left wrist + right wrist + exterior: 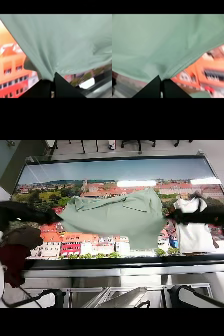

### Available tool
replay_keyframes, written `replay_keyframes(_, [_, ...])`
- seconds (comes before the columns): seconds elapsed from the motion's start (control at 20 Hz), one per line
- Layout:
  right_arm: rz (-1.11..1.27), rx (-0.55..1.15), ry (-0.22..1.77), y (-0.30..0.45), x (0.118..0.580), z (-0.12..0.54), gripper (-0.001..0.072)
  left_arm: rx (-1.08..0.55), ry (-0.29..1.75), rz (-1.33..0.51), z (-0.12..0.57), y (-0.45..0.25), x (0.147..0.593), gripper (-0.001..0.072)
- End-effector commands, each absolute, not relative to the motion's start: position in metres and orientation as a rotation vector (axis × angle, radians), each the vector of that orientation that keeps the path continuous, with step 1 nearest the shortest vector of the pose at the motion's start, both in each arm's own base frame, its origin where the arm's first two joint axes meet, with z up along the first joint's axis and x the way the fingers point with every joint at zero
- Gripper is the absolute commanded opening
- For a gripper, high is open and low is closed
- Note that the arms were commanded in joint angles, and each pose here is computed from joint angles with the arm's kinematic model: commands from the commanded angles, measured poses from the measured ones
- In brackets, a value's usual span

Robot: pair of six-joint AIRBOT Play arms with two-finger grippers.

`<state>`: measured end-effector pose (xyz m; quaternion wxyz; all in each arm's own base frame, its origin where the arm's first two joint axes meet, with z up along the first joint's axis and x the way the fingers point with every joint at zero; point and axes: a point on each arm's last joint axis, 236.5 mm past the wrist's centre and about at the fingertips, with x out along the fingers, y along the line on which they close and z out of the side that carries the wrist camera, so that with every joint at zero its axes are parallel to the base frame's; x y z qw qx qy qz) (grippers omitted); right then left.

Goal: Fold the shirts.

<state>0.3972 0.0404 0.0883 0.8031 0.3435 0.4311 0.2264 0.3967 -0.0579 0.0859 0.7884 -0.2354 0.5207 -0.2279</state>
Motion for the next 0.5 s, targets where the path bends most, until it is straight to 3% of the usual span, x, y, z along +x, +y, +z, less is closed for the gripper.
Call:
replay_keyframes(0.0, [0.578, 0.357, 0.297, 0.060, 0.364, 0.366, 0.0020, -0.271, 0.465, -0.549, 0.340, -0.082, 0.361, 0.0015])
replay_keyframes(0.1, [0.495, 0.101, -0.060, 0.074, 0.293, 0.502, 0.0020, -0.092, 0.025, -0.448, 0.484, -0.084, 0.281, 0.0015])
replay_keyframes(0.25, [0.377, -0.139, -0.354, 0.096, 0.194, 0.594, 0.0020, 0.022, -0.418, -0.275, 0.602, -0.081, 0.142, 0.0015])
replay_keyframes(0.35, [0.323, -0.195, -0.439, 0.099, 0.163, 0.615, 0.0020, 0.049, -0.525, -0.171, 0.625, -0.071, 0.092, 0.0015])
replay_keyframes(0.45, [0.287, -0.208, -0.438, 0.092, 0.166, 0.615, 0.0019, 0.051, -0.500, -0.126, 0.623, -0.060, 0.085, 0.0014])
